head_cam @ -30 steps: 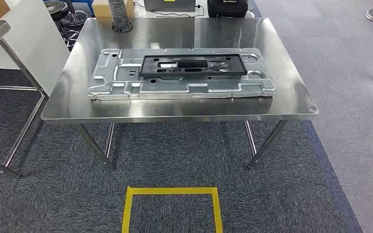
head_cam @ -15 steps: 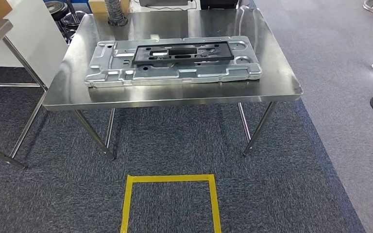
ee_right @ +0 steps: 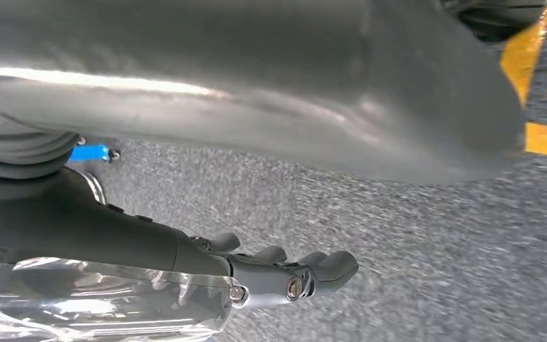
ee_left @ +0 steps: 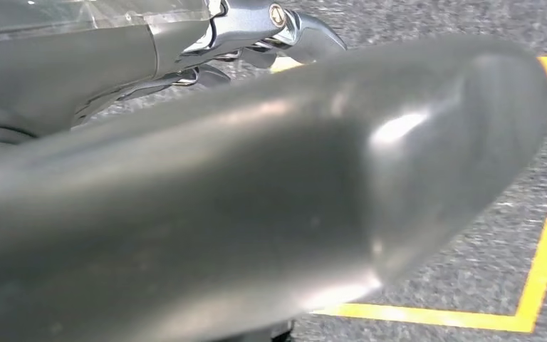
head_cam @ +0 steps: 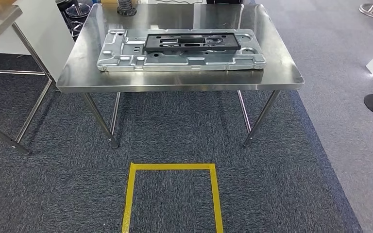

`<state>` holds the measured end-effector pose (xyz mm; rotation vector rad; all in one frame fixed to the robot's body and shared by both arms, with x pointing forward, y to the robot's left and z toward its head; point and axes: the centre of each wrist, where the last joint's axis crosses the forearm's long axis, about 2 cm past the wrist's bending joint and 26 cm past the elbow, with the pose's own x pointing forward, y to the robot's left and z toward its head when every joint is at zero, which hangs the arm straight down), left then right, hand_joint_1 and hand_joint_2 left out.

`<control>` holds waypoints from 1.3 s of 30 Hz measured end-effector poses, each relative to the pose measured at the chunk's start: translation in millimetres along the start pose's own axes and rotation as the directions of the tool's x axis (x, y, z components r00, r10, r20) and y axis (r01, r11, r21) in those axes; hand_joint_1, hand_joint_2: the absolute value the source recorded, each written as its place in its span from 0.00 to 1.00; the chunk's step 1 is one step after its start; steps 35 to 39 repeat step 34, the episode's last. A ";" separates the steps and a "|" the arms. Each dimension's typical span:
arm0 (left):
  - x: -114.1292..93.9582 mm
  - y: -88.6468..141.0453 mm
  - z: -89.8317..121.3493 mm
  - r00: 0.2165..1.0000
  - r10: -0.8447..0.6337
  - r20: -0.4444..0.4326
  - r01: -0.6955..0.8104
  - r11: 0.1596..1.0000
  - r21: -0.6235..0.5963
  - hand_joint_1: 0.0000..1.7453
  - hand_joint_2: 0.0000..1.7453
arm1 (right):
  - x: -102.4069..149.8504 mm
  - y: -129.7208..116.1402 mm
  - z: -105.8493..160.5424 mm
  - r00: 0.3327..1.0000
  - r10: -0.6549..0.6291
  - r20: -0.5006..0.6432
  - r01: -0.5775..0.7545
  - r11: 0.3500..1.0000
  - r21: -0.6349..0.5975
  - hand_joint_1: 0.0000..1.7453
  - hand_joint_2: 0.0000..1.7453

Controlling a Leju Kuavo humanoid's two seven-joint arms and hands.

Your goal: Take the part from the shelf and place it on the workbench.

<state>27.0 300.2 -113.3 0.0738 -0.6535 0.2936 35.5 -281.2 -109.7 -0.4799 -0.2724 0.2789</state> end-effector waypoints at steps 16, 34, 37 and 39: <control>-0.1 -1.0 0.1 1.000 -0.016 -0.008 0.016 1.000 -0.012 0.00 0.00 | 3.1 -0.9 -1.0 0.999 -0.007 0.034 0.007 1.000 0.012 0.00 0.00; 2.9 -4.5 -1.9 0.998 -0.015 -0.067 0.017 0.999 0.030 0.00 0.00 | 4.5 0.0 -2.2 0.989 -0.143 -0.035 0.147 0.977 0.152 0.00 1.00; 2.9 -4.5 -1.9 0.998 -0.015 -0.067 0.017 0.999 0.030 0.00 0.00 | 4.5 0.0 -2.2 0.989 -0.143 -0.035 0.147 0.977 0.152 0.00 1.00; 2.9 -4.5 -1.9 0.998 -0.015 -0.067 0.017 0.999 0.030 0.00 0.00 | 4.5 0.0 -2.2 0.989 -0.143 -0.035 0.147 0.977 0.152 0.00 1.00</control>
